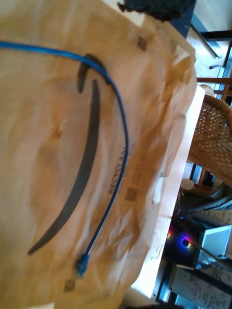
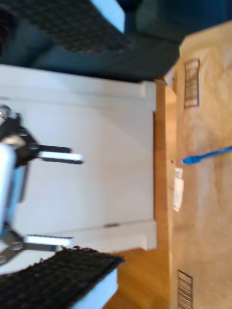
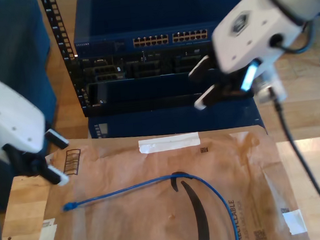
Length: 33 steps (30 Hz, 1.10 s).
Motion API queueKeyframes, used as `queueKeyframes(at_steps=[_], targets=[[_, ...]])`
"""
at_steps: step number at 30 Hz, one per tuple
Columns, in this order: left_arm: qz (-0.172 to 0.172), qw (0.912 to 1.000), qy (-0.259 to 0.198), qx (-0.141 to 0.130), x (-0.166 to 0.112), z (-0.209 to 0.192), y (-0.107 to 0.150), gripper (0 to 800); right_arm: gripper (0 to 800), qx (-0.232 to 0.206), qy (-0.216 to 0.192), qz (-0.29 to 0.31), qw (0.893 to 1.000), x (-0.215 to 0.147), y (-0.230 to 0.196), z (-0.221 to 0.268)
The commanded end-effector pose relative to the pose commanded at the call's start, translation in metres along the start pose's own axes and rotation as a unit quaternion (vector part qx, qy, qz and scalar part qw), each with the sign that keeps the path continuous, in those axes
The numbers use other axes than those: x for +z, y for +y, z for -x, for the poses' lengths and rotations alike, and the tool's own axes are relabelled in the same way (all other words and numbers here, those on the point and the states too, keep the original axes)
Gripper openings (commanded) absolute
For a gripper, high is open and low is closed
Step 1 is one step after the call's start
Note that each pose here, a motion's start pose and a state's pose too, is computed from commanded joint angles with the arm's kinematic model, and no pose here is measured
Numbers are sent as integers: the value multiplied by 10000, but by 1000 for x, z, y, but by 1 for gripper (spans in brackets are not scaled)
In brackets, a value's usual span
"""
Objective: Grab the cable and plug it in
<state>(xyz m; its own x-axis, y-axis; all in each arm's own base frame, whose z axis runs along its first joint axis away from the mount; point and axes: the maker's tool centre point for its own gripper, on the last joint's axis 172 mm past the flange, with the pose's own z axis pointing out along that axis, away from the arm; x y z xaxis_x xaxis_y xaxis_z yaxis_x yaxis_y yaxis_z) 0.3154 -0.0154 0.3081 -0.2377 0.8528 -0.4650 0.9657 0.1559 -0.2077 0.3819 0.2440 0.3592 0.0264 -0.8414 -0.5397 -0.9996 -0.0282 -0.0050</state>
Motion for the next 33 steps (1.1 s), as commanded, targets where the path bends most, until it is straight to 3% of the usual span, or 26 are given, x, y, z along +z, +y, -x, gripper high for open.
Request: queueKeyframes(at_steps=[4, 10, 16, 23, 33], targets=[[56, 9996, -170, -218, 0, -40, -3, 800, 651, -651, 660, 279, 9953, 71, 2, 7], [-171, 9977, 198, -621, 11, -93, -23, 800, 676, -1053, 1012, 449, 9883, 160, 1, 16], [-271, 9963, 136, -803, 22, -122, -36, 800, 701, -1252, 1202, 477, 9837, 231, 4, 16], [-326, 9952, 68, -915, 30, -127, -41, 800, 693, -1488, 1328, 527, 9785, 296, 8, 25], [-368, 9947, 49, -960, 40, -131, -43, 800, 660, -1537, 1283, 301, 9793, 326, -14, 34]])
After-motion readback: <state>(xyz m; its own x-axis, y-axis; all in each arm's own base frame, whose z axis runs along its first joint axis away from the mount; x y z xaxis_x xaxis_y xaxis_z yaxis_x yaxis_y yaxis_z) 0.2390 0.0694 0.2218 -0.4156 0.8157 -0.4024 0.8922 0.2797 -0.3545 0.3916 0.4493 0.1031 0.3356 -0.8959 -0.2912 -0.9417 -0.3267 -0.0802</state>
